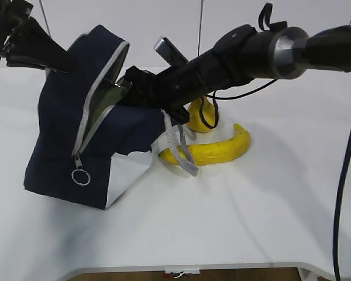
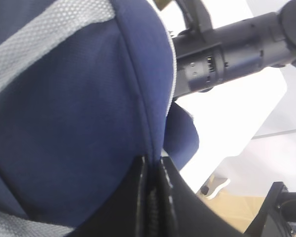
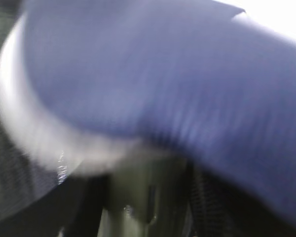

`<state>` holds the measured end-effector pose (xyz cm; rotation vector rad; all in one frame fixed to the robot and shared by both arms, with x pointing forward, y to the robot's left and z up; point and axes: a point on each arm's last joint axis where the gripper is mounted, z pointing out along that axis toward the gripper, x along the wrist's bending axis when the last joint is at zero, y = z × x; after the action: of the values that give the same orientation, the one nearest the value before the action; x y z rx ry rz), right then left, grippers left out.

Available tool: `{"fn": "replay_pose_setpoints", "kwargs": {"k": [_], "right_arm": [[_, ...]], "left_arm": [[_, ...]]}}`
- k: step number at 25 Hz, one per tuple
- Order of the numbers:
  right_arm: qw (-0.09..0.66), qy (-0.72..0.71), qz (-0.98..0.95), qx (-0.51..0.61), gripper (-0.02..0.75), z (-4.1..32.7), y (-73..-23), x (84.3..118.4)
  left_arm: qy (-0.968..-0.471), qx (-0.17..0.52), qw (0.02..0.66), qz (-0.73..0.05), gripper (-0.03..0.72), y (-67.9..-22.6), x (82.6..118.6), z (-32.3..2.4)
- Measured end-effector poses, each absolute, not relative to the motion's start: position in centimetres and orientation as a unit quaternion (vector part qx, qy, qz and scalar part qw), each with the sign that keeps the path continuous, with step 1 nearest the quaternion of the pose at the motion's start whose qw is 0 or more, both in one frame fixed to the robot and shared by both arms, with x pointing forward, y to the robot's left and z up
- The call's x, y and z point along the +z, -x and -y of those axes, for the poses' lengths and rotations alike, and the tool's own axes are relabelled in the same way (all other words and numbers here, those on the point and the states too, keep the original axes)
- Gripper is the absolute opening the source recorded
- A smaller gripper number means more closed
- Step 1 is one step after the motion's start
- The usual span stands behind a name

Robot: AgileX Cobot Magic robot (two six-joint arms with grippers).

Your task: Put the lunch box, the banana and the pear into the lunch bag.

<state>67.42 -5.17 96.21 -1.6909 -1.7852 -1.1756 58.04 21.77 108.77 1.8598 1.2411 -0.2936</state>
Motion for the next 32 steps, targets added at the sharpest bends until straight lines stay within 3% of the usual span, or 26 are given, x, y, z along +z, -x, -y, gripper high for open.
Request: {"fn": "replay_pose_setpoints", "kwargs": {"k": [27, 32], "right_arm": [[0.218, 0.632, 0.623, -0.407, 0.384, 4.7, -68.0, 92.9], [0.224, 0.63, 0.624, -0.403, 0.418, 4.6, -67.9, 92.8]], "left_arm": [[-0.758, -0.117, 0.4, -0.502, 0.008, -58.6, 107.3, -22.0], [-0.758, -0.117, 0.4, -0.502, 0.008, -58.6, 107.3, -22.0]]}}
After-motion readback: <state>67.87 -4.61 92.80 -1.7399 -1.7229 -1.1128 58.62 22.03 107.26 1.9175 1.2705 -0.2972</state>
